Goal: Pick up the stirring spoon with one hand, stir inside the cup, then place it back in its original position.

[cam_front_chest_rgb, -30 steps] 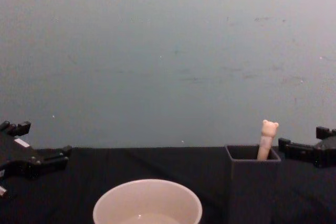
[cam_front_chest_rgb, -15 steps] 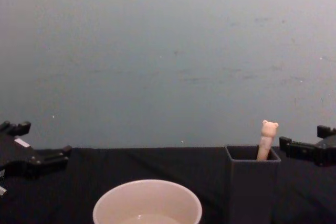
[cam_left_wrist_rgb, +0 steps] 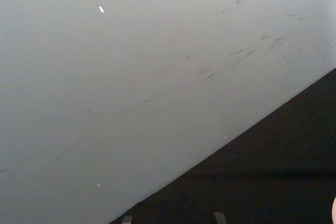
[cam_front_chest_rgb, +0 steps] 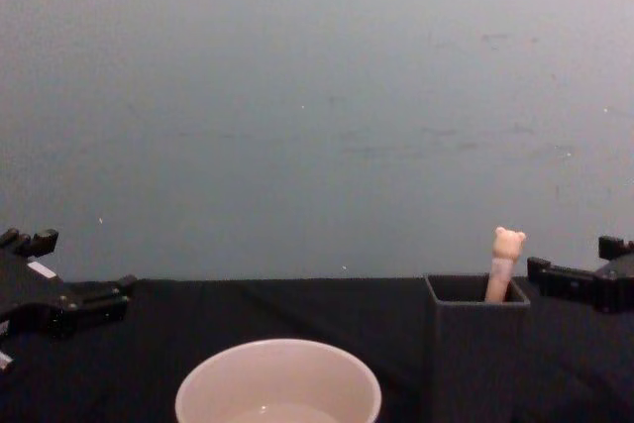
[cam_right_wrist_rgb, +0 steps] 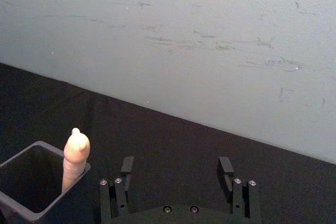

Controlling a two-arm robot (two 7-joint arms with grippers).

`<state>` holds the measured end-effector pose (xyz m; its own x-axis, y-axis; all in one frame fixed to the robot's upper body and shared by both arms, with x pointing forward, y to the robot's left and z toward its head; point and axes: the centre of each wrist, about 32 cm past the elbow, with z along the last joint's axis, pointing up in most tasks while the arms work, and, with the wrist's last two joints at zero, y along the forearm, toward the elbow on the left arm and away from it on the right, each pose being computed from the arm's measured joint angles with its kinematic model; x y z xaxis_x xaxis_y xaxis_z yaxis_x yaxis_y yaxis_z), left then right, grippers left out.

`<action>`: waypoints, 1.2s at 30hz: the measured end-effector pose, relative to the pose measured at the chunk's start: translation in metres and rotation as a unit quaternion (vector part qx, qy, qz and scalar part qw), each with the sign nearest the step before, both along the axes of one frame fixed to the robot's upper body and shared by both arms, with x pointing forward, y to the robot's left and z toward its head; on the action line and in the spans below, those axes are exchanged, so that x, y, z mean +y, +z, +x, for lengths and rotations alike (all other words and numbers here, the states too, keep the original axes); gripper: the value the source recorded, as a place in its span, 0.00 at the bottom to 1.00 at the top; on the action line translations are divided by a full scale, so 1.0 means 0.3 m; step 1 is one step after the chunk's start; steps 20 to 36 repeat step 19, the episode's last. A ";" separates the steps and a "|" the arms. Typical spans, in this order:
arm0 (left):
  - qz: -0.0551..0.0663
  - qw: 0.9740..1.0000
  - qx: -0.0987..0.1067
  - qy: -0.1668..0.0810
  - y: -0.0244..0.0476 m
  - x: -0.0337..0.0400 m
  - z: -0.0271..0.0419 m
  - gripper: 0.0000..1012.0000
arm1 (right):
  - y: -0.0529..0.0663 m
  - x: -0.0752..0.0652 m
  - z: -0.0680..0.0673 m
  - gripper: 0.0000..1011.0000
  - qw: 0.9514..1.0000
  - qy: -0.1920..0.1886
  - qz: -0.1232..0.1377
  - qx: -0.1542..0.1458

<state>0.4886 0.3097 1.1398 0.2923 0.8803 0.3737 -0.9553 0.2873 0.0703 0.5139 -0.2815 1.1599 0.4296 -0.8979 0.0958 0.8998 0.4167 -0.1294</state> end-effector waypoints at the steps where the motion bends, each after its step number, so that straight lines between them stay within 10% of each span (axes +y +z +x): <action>1: 0.000 1.000 0.000 0.000 0.000 0.000 0.000 0.99 | 0.000 0.000 0.000 0.99 1.000 0.000 0.000 0.000; 36: 0.000 1.000 0.000 0.000 0.000 0.000 0.000 0.99 | 0.000 0.000 0.000 0.99 1.000 0.000 0.000 0.000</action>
